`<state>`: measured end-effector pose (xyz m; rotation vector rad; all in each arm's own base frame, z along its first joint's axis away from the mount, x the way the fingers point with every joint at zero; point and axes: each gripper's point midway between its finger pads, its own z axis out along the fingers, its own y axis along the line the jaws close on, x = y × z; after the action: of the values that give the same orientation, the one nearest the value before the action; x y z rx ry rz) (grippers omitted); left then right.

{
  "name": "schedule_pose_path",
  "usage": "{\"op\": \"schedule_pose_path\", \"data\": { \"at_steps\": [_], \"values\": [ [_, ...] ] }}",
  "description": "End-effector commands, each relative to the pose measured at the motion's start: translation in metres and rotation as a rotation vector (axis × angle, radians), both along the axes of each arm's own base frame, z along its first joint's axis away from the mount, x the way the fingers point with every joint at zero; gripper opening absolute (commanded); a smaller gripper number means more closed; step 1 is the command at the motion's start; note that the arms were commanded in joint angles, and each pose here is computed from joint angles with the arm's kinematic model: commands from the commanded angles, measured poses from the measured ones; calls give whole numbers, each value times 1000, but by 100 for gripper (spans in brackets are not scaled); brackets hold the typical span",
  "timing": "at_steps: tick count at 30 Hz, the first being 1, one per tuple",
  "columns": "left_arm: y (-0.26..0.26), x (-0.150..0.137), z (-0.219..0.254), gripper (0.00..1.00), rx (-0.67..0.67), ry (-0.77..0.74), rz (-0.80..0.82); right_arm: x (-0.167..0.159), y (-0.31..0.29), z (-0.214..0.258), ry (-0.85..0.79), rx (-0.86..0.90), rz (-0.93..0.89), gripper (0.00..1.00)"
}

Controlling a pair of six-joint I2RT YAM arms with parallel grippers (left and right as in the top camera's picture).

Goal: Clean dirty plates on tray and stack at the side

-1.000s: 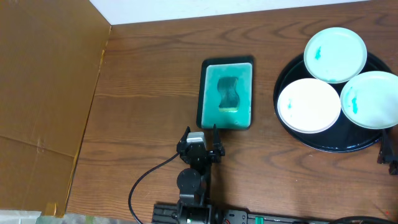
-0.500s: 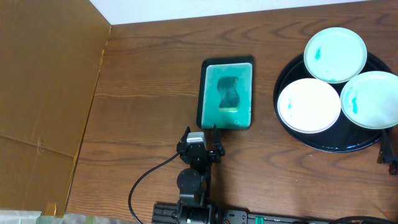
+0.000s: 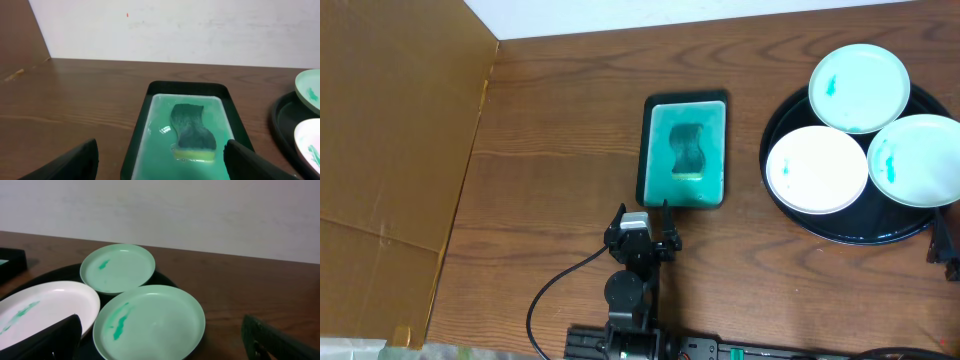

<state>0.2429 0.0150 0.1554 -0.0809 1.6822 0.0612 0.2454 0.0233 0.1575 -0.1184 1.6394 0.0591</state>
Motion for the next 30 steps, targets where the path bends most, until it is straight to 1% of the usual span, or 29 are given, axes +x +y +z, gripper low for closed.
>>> {"op": "schedule_pose_path", "data": {
  "at_steps": [1,2,4,6,7,9,10,13,15,16,19,21,23,24,26,29,30],
  "values": [
    [-1,1,-20,80,0,47,-2,0,1,0,-1,-9,4,99],
    [-2,1,-19,80,-11,41,-7,0,1,0,-1,-9,4,99],
    [-20,3,-10,80,-97,2,-102,0,1,0,-1,-9,4,99],
    [-48,1,10,80,-203,-66,-267,0,1,0,-1,-9,4,99],
    [-67,-3,25,80,-249,-109,-378,0,1,0,-1,-9,4,99],
    [-91,-15,50,80,-259,-190,-543,0,1,0,-1,-9,4,99],
    [-96,-19,58,80,-247,-224,-582,0,1,0,-1,-9,4,99],
    [-97,-28,91,80,-183,-372,-607,0,1,0,-1,-9,4,99],
    [-96,-42,126,80,-134,-530,-618,0,1,0,-1,-9,4,99],
    [-94,-46,137,80,-123,-576,-607,0,1,0,-1,-9,4,99],
    [-85,-47,159,80,-61,-624,-541,0,1,0,-1,-9,4,99],
    [-80,-40,167,80,-26,-602,-499,0,1,0,-1,-9,4,99],
    [-75,-25,174,80,-26,-531,-456,0,1,0,-1,-9,4,99],
    [-72,-13,176,80,-40,-472,-434,0,1,0,-1,-9,4,99],
    [-69,14,176,80,-65,-322,-412,0,1,0,-1,-9,4,99],
    [-70,63,161,80,-127,4,-400,0,1,0,-1,-9,4,99],
    [-72,75,154,80,-138,96,-407,0,1,0,-1,-9,4,99]
  ]
}}
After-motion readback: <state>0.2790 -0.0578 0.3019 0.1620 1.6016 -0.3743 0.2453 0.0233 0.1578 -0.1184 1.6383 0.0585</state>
